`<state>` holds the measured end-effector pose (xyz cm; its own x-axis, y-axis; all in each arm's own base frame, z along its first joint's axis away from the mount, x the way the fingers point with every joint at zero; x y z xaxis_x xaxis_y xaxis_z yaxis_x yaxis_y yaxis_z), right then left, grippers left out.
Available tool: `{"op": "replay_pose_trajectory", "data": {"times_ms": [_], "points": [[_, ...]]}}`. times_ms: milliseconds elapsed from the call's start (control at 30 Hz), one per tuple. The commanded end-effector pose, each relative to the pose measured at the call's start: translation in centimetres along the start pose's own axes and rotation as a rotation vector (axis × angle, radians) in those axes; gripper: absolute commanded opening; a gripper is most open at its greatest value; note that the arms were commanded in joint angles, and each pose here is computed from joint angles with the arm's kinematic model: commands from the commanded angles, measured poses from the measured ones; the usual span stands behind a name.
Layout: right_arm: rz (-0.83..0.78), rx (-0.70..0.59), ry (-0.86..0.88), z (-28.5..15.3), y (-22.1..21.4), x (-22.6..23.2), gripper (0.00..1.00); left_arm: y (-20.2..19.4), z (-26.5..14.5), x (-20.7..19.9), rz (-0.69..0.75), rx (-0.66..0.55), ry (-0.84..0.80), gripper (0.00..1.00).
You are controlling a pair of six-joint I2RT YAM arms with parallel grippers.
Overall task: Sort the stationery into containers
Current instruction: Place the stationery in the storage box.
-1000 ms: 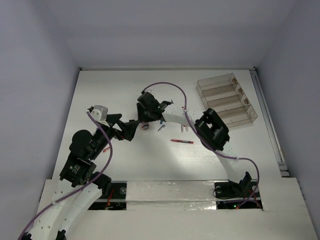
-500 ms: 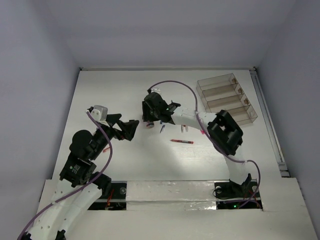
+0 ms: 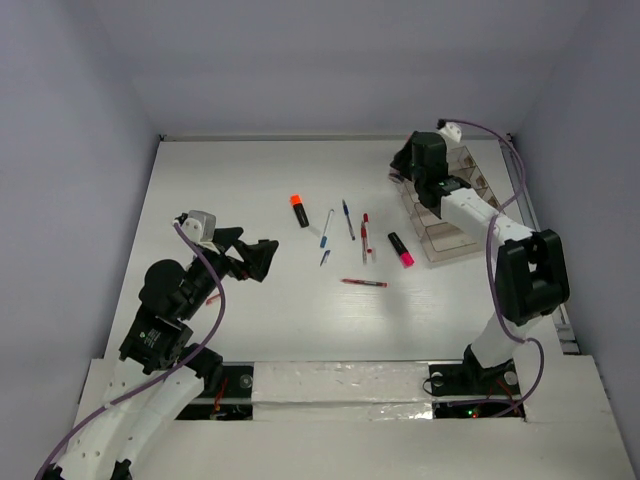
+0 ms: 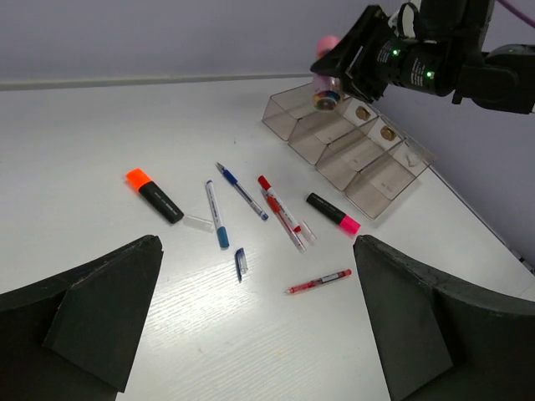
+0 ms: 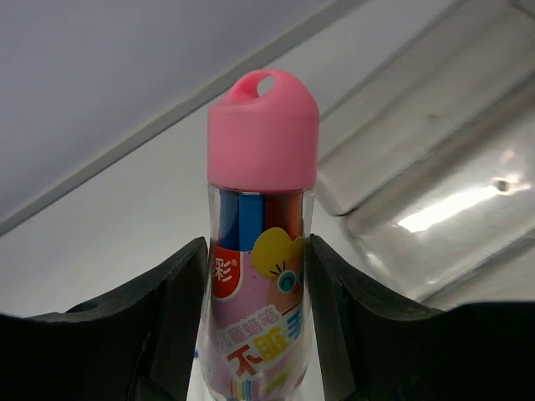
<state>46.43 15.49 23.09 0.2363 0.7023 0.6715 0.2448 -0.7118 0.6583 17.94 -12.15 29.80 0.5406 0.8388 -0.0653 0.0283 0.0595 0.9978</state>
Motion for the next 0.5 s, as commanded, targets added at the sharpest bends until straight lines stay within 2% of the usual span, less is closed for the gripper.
{"op": "replay_pose_trajectory", "data": {"times_ms": [0, 200, 467], "points": [[0.145, -0.160, -0.066, 1.1, 2.3, -1.4, 0.28, 2.1, -0.1, -0.2, 0.020, -0.059, -0.013, 0.99], [0.304, -0.281, -0.160, 3.6, 6.0, -4.6, 0.26, 2.1, 0.0, -0.2, 0.022, -0.055, -0.014, 0.99], [0.396, -0.331, -0.264, 7.0, 6.9, -8.3, 0.26, 1.8, 0.3, -0.2, 0.021, -0.043, -0.018, 0.99]]}}
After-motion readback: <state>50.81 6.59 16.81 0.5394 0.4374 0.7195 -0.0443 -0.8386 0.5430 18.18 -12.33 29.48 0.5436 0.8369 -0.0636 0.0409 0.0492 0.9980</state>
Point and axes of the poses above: each gripper's point midway between its finger pads, its own z axis out along the fingers, its own x axis along the line the jaws close on, y = z × x, the point moved 4 cm from there along -z, back along the fingers, and after that the axes turned 15 degrees about z, right-handed, at the moved point
